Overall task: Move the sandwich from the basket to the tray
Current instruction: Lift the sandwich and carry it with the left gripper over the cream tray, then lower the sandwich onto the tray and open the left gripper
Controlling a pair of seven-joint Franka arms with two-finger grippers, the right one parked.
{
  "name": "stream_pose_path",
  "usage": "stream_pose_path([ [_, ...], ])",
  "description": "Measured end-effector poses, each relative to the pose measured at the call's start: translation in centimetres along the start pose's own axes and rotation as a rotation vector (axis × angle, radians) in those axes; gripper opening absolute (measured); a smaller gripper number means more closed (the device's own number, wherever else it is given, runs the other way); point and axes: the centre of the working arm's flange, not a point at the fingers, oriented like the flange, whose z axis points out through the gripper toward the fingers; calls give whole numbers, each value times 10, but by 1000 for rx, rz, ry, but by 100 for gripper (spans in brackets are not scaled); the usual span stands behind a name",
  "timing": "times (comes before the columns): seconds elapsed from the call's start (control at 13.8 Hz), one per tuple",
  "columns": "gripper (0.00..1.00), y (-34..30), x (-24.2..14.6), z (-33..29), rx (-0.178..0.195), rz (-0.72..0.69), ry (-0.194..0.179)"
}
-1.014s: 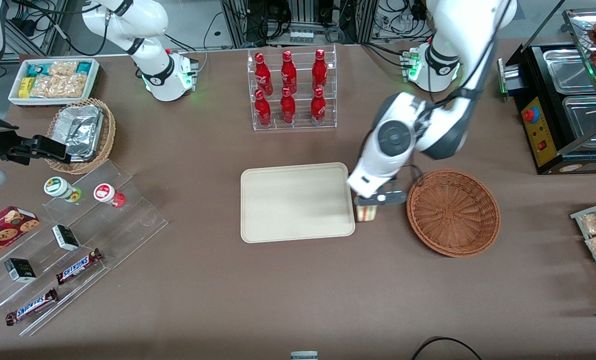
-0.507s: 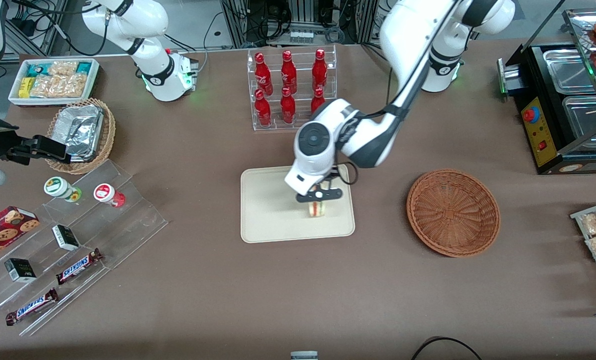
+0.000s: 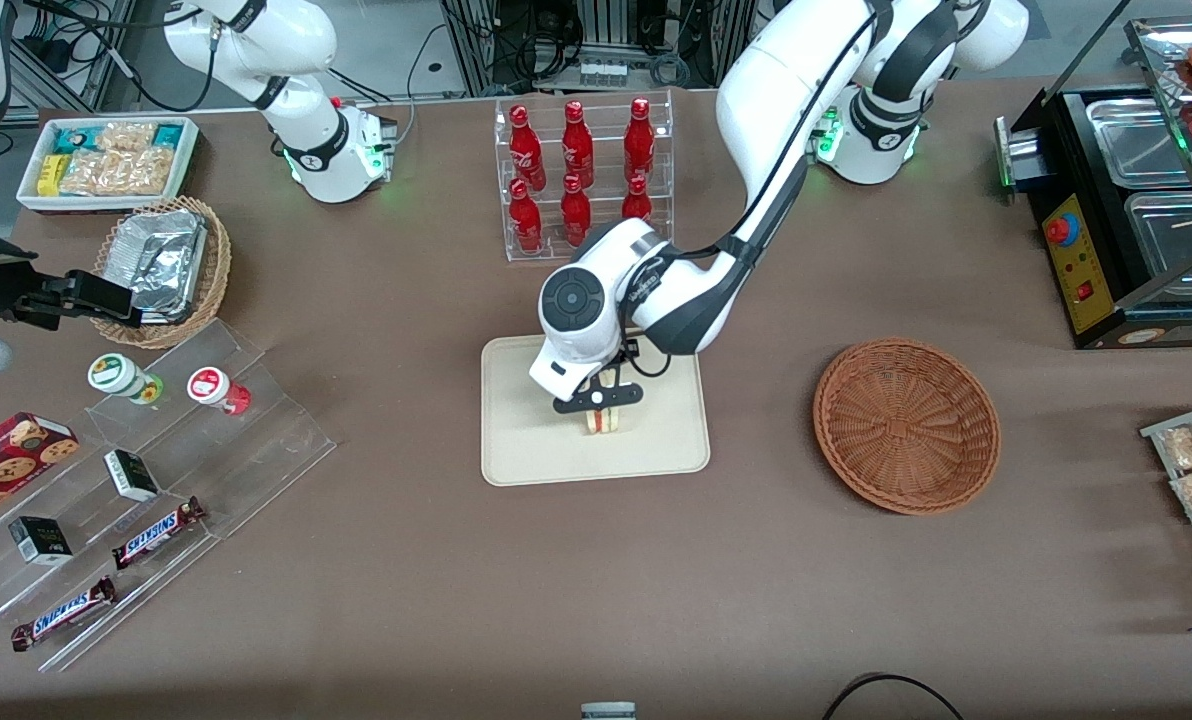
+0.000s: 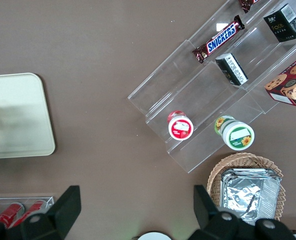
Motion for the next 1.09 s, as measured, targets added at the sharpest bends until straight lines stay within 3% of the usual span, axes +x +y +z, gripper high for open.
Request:
stream_pose_path([
  [1.09, 15, 4, 16, 16, -10, -63, 20],
])
